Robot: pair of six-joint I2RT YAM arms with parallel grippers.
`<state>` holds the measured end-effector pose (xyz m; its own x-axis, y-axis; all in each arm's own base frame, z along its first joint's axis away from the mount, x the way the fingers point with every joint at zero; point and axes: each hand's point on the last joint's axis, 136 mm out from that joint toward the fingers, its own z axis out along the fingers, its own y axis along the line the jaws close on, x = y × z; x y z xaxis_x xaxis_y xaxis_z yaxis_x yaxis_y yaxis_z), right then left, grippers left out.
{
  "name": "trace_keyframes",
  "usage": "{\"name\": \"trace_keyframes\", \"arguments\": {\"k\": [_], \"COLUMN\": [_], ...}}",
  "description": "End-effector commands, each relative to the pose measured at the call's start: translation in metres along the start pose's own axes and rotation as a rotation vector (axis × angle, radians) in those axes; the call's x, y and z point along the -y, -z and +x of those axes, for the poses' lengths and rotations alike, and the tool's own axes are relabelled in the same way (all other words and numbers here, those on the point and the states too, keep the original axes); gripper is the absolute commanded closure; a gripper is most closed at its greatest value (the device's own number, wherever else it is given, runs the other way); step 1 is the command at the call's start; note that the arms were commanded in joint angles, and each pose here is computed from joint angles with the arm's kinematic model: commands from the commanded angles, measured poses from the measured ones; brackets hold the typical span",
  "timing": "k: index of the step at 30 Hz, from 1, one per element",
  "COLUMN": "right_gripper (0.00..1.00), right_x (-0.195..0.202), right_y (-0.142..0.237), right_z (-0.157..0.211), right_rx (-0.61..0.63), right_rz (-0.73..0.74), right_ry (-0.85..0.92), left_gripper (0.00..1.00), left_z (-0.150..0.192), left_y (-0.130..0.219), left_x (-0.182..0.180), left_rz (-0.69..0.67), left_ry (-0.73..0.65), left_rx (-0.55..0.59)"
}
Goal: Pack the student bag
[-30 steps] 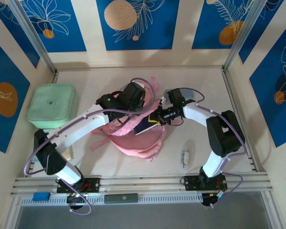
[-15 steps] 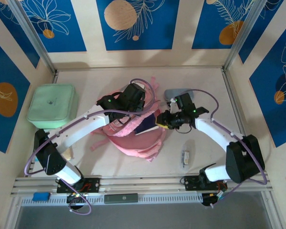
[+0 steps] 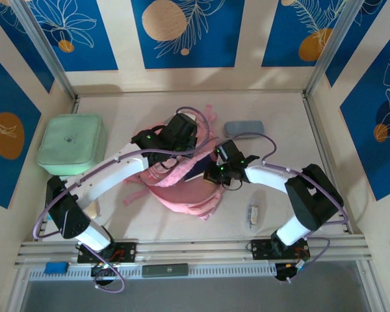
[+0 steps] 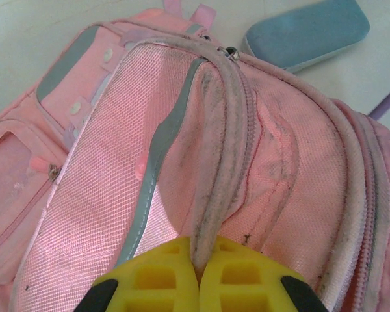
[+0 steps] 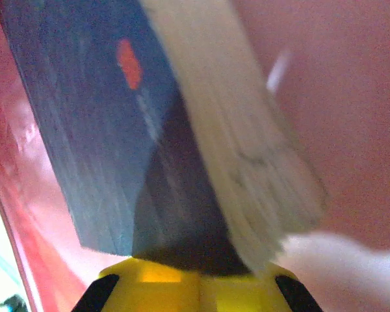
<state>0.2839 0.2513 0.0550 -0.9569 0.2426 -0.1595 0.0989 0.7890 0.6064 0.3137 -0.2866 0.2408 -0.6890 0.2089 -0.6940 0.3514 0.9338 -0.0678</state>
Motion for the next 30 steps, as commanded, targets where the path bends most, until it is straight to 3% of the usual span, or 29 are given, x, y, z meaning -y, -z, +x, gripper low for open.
{"name": "trace_keyframes", "arguments": {"k": [1, 5, 9, 14, 16, 18, 21, 25, 30], "right_gripper": [0.98, 0.99, 0.99, 0.96, 0.95, 0.95, 0.92, 0.9, 0.87], "right_x": [-0.018, -0.014, -0.014, -0.004, 0.009, 0.022, 0.024, 0.009, -0.013], "right_y": [0.002, 0.005, 0.018, 0.052, 0.072, 0.094, 0.121, 0.137, 0.123], "right_z": [-0.04, -0.041, -0.019, 0.007, 0.018, 0.025, 0.039, 0.058, 0.087], "right_rx": [0.135, 0.118, 0.087, 0.065, 0.084, 0.112, 0.135, 0.097, -0.032], "right_rz": [-0.05, -0.038, -0.082, -0.048, 0.02, 0.079, 0.073, -0.028, -0.078], "right_ry": [0.025, 0.03, 0.043, 0.068, 0.061, 0.044, 0.067, 0.073, 0.12], "left_gripper": [1.0, 1.0, 1.0, 0.96, 0.89, 0.74, 0.58, 0.51, 0.46], "left_z": [-0.025, -0.024, -0.021, -0.002, 0.008, 0.015, 0.027, 0.051, 0.093], "left_y": [0.025, 0.021, 0.009, -0.007, -0.006, 0.003, 0.02, 0.038, 0.039], "left_x": [0.007, 0.014, 0.01, 0.018, 0.018, 0.023, 0.023, 0.0, -0.053], "left_rz": [0.079, 0.097, 0.059, 0.105, 0.119, 0.168, 0.254, 0.269, 0.157], "left_ry": [0.1, 0.11, 0.1, 0.078, 0.079, 0.086, 0.126, 0.199, 0.327], "left_rx": [0.101, 0.091, 0.083, 0.037, 0.01, -0.006, 0.029, 0.08, 0.069]}}
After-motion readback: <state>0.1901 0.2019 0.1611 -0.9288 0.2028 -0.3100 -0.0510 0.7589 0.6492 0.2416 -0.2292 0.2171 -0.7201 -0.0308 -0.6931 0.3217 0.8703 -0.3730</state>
